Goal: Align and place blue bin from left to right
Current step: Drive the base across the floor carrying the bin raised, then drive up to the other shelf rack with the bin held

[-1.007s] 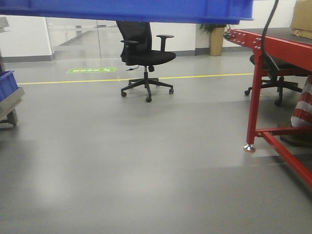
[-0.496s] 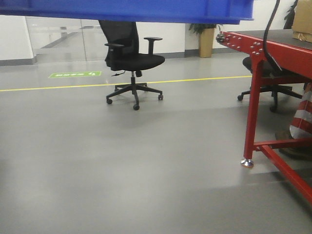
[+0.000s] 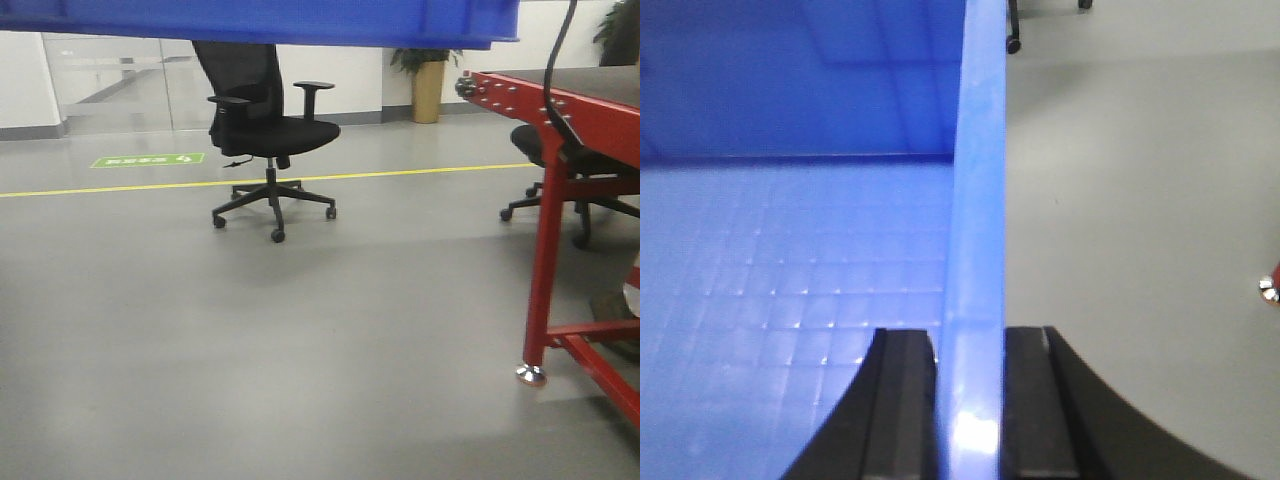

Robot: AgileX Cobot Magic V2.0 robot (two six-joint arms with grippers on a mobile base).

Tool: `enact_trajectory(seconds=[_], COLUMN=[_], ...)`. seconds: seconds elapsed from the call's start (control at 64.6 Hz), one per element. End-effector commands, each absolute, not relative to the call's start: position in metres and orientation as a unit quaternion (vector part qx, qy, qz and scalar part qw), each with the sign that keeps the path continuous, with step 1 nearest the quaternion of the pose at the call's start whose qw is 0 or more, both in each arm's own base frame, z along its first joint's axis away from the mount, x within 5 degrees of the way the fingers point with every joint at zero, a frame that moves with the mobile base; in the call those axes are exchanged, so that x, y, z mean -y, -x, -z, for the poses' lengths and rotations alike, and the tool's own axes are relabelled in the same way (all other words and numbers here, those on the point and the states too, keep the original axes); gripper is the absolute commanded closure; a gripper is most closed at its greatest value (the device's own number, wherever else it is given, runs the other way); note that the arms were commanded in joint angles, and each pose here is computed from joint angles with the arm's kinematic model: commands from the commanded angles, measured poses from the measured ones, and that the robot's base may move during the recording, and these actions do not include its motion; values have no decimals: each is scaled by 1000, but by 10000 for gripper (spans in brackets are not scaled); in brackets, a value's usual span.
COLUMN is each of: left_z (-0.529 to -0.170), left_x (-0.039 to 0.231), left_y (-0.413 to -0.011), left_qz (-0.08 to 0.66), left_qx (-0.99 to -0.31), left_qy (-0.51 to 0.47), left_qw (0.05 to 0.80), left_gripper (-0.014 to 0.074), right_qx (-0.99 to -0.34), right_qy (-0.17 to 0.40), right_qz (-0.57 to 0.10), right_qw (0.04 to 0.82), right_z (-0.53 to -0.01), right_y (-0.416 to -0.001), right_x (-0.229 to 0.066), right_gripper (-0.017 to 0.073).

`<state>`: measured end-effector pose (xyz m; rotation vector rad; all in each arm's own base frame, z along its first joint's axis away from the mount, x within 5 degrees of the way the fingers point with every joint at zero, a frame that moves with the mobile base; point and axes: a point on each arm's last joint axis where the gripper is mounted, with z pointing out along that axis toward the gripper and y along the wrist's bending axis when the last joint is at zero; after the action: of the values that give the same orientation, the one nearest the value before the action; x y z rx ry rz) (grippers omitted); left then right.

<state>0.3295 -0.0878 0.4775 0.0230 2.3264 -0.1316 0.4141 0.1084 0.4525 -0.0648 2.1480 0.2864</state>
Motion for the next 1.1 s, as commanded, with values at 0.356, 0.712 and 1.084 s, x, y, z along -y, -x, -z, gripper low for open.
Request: enact_trajectory(seconds=[0.356, 0.712, 1.084], left_z=[-501, -501, -501], left_x=[91, 91, 91], left_y=[-314, -314, -314], left_qz=[73, 73, 72], left_qx=[-892, -892, -892], left_qy=[-46, -46, -46], left_qw=[443, 443, 443], left_gripper=[704, 704, 704], right_qx=[-816, -812, -812], right_qy=[33, 33, 33], right_qz=[-106, -107, -107], right_qw=[568, 572, 572], right_z=[-477, -478, -478], right_y=[-420, -420, -420], right_x=[-102, -102, -102], right_gripper=[711, 711, 711])
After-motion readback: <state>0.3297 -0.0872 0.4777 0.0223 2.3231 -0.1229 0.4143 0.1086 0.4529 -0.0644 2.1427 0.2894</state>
